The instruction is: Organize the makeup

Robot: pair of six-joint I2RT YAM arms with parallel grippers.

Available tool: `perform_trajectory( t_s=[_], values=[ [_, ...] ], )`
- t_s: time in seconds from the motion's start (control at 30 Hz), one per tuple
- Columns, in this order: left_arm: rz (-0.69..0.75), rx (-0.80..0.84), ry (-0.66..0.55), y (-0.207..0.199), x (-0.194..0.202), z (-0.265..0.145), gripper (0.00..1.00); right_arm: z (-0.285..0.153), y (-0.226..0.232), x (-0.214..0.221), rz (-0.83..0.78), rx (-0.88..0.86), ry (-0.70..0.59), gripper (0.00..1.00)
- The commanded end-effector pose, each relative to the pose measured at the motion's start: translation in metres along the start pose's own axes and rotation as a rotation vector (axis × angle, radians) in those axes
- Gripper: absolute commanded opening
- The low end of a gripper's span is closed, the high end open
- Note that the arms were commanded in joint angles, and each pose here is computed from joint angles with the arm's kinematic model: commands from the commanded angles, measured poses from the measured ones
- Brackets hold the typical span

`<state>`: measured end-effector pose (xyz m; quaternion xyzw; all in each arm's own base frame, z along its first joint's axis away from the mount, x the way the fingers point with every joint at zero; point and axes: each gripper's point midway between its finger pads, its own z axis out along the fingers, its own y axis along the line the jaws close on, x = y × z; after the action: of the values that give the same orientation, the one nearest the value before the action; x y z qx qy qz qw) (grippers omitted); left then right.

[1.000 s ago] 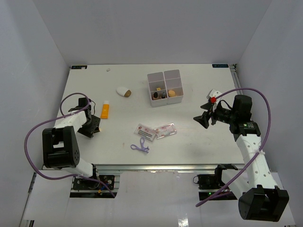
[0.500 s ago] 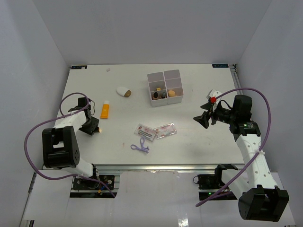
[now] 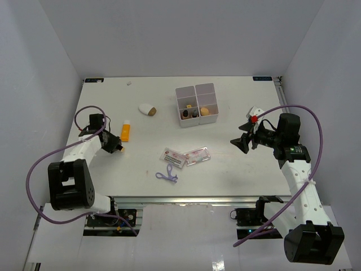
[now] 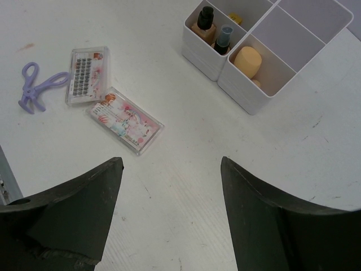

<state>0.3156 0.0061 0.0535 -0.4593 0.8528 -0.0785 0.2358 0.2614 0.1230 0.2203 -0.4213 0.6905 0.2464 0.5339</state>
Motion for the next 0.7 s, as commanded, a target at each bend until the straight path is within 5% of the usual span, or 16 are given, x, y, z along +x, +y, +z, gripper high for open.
perform_trajectory(
  t_s=[0.0, 0.13, 0.4, 0.67],
  values=[
    [0.254, 0.449, 0.054, -0.082, 0.024, -0.050, 0.00, 0.002, 0.007, 0.000, 0.018, -0.045, -0.022, 0.77],
    [0.565, 0.795, 0.061, -0.143, 0.080, -0.106, 0.00, 0.005, 0.020, -0.001, 0.029, -0.131, -0.049, 0.77],
    [0.953, 1.375, 0.136, -0.187, 0.198, -0.196, 0.00, 0.013, 0.054, -0.022, 0.093, -0.400, -0.119, 0.79],
    [1.157, 1.466, 0.023, -0.206, 0.262, -0.199, 0.00, 0.035, 0.046, -0.045, 0.389, -0.401, -0.017, 0.79]
  ],
)
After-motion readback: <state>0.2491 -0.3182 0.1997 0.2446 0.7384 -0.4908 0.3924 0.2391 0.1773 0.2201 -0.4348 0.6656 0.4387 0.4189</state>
